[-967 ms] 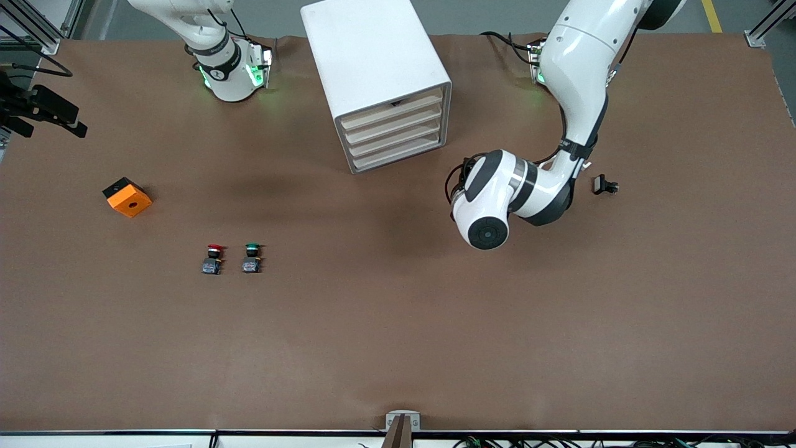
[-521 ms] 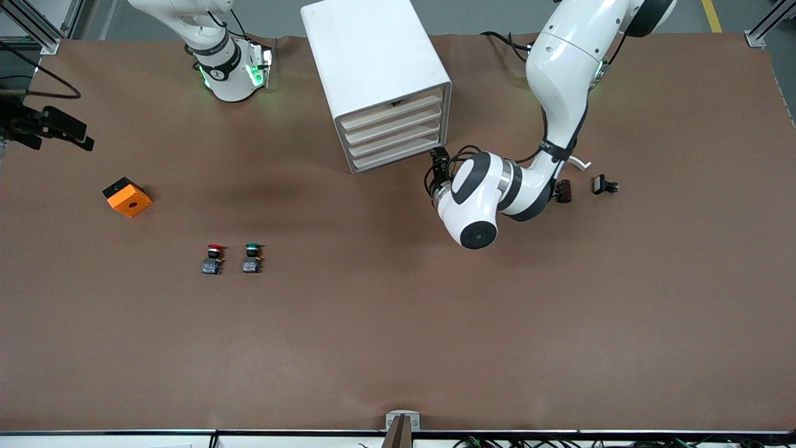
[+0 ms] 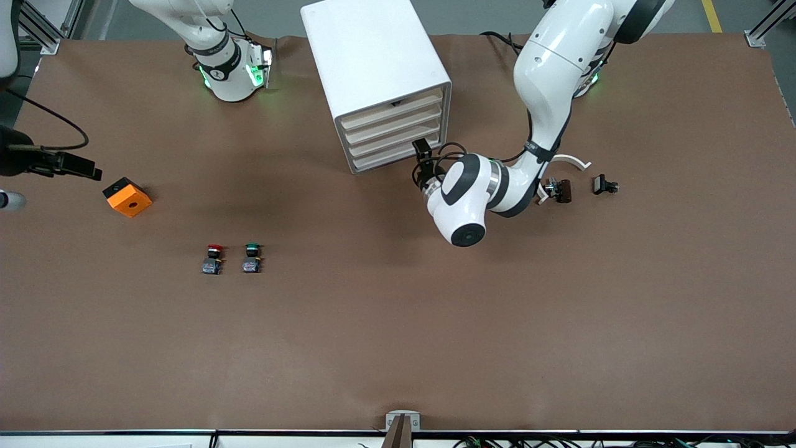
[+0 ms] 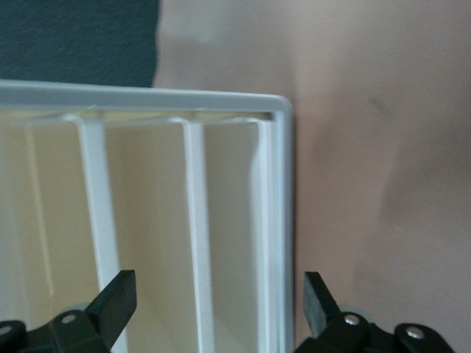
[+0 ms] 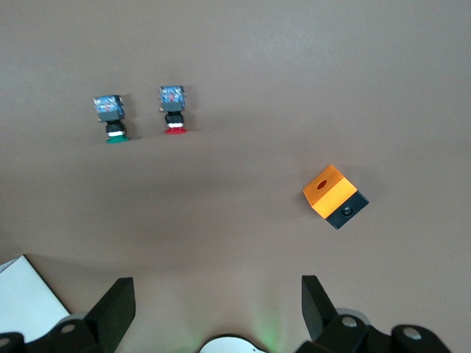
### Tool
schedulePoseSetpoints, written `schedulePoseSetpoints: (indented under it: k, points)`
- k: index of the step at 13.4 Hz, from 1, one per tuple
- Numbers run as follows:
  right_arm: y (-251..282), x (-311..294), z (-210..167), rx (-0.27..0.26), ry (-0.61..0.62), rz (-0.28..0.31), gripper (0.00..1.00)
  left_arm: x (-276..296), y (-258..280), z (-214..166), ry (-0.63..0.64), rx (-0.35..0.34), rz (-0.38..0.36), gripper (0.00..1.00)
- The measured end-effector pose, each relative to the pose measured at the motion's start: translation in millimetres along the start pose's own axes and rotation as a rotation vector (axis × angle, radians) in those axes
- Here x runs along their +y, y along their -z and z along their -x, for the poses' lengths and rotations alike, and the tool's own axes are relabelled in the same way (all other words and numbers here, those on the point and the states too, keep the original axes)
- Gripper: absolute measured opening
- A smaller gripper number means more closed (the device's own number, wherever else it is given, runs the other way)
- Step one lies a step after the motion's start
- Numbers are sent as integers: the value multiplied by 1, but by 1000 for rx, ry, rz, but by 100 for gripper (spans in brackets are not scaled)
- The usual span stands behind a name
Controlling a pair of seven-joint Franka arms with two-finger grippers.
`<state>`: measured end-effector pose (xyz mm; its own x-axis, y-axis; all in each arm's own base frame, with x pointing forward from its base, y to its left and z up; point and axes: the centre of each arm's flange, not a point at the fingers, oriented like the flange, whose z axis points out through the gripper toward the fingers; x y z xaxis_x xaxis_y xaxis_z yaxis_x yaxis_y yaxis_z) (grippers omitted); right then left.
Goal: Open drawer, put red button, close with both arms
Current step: 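Grasp the drawer handle with the left gripper while the right gripper reaches the red button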
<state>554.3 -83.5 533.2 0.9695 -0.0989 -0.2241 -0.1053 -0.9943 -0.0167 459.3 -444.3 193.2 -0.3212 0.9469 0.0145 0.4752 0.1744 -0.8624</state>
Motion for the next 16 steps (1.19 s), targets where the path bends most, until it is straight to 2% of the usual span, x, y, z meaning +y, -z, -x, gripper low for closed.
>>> schedulePoseSetpoints:
  k: [2,5,7,9,10,12,16]
  points:
    - [-12,-2,-13,8,3,2,100,0,-7,-1,44,0,-54,100]
    - [-37,-10,-31,90,11,-20,100,-5,-10,0,91,-3,-110,100]
    - [-72,-12,-42,142,4,-42,100,-9,-11,2,111,-14,-144,96]
    - [-108,-13,-51,193,-1,-40,100,-12,-13,3,120,-12,-168,80]
    - [-129,-15,-56,210,-5,-38,100,-14,-16,4,120,-10,-178,79]
    - [-171,-24,-69,216,-13,-34,100,-16,-31,11,121,-10,-209,63]
    - [-235,-59,-96,226,-38,-28,100,-17,-52,18,122,12,-227,58]
